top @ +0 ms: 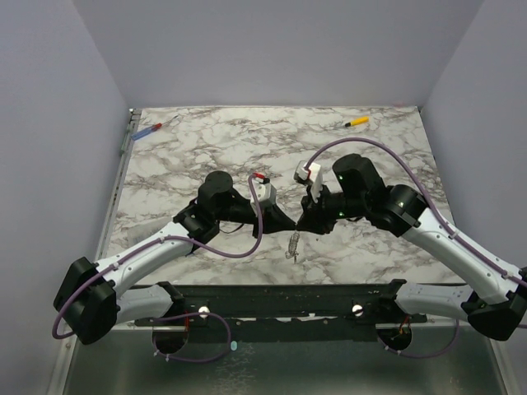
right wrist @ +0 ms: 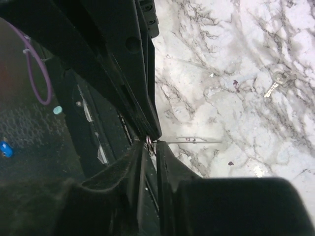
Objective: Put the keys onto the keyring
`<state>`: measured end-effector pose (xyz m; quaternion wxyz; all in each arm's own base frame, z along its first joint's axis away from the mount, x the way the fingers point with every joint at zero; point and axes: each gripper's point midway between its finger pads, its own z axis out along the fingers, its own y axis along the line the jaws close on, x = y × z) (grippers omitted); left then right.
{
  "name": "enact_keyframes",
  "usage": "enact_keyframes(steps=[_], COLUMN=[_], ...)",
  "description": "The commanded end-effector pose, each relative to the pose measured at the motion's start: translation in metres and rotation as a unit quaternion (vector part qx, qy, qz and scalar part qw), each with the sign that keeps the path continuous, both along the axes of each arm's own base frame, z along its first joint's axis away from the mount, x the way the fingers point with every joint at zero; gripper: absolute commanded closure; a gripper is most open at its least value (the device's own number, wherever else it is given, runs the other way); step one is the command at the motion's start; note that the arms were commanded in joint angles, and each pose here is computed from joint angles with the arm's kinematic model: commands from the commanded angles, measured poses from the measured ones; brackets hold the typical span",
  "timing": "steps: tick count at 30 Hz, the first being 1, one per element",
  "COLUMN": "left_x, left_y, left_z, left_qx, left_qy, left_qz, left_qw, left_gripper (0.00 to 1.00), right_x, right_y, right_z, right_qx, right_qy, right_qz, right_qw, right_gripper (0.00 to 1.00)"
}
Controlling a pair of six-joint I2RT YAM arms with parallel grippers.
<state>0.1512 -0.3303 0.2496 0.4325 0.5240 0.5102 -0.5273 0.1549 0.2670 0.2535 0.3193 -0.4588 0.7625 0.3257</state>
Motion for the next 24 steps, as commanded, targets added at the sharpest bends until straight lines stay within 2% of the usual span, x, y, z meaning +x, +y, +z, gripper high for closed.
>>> enact_keyframes(steps=[1,2,3,6,9,11,19,24], left_x=[0.003,0.004,0.005,0.007,0.006,0.004,-0.014,-0.031], left_y=[0.002,0.003,0.004,0.009,0.015,0.019,0.034,0.042], left_z=[0.01,0.013,0.016,0.025,0.035,0.045,0.076,0.093], left_qx=[-0.015,-0.019,-0.023,-0.036,-0.056,-0.075,-0.156,-0.206], left_qy=[-0.023,-0.031,-0.036,-0.053,-0.067,-0.081,-0.097,-0.102], left_qz=[0.022,0.028,0.035,0.05,0.06,0.064,0.057,0.034], left_qw=[0.999,0.999,0.998,0.997,0.994,0.992,0.981,0.973], left_gripper=[1.0,1.0,1.0,1.0,1.0,1.0,1.0,1.0], right_x=[0.009,0.012,0.015,0.03,0.041,0.036,-0.008,-0.027], right_y=[0.005,0.003,0.001,-0.014,-0.029,-0.036,-0.026,-0.02], right_z=[0.031,0.036,0.041,0.06,0.084,0.096,0.094,0.087], right_qx=[0.047,0.055,0.063,0.09,0.14,0.183,0.278,0.321], right_qy=[-0.048,-0.058,-0.071,-0.122,-0.186,-0.217,-0.289,-0.32], right_qz=[-0.017,-0.026,-0.039,-0.102,-0.152,-0.157,-0.028,0.03], right_qw=[0.998,0.996,0.995,0.983,0.96,0.946,0.916,0.891], right_gripper=[0.56,0.43,0.33,0.23,0.22,0.22,0.23,0.3])
